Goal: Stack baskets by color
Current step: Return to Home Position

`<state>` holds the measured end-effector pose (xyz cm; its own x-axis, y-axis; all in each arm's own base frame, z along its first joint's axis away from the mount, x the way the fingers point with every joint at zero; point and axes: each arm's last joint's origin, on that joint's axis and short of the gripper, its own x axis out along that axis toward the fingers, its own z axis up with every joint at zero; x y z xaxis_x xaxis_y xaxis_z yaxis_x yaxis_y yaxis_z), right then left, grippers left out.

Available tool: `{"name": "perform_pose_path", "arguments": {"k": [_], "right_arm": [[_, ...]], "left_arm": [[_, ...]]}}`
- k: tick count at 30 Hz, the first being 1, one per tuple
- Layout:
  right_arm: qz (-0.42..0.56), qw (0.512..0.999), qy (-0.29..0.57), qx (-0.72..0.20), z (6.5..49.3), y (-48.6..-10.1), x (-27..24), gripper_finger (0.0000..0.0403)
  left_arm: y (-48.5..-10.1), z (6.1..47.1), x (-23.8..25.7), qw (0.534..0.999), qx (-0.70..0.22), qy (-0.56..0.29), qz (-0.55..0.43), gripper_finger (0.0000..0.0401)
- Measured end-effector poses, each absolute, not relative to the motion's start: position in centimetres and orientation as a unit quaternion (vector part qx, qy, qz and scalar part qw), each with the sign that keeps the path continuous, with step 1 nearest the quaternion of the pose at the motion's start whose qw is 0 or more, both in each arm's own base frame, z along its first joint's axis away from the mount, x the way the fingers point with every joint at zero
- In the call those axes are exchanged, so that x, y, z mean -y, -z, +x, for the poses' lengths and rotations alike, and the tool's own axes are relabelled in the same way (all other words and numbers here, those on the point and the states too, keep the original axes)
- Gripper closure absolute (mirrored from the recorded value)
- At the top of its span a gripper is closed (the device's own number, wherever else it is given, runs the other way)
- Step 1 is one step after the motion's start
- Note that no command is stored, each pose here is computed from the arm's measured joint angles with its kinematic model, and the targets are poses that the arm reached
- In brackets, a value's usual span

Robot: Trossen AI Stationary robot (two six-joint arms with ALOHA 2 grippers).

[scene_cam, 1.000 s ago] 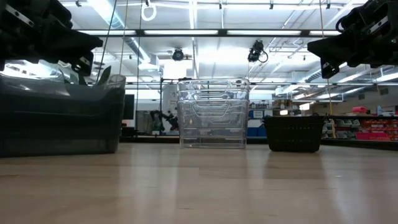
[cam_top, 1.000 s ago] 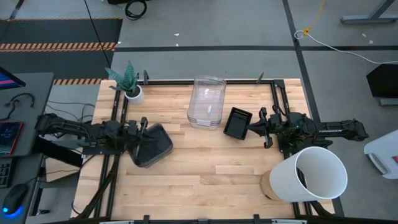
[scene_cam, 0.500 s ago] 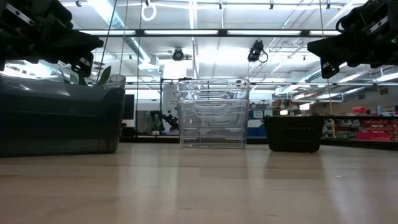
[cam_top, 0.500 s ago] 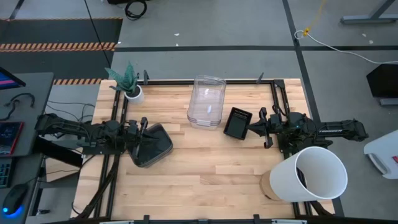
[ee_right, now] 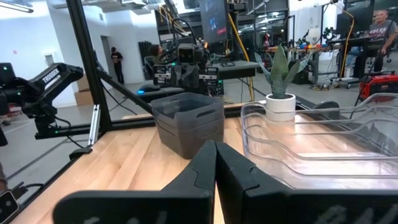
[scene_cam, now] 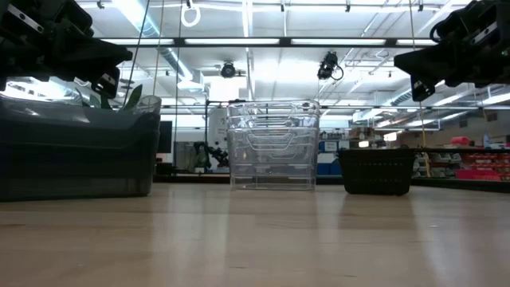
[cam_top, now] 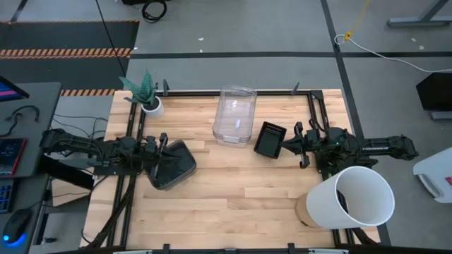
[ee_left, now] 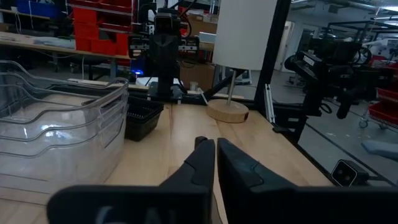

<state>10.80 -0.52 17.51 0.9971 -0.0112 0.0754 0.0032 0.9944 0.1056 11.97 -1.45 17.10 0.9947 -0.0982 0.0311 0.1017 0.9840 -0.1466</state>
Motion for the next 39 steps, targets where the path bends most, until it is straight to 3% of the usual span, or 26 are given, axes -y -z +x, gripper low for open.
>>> {"name": "perform_pose_path", "arguments": {"k": [39], "right_arm": [[0.053, 0.998, 0.003, 0.039, 10.8, -17.52, 0.52, 0.0391]], "left_arm": [[-17.1, 11.97, 1.45, 0.996, 0.012, 0.05, -0.074, 0.0376]]}}
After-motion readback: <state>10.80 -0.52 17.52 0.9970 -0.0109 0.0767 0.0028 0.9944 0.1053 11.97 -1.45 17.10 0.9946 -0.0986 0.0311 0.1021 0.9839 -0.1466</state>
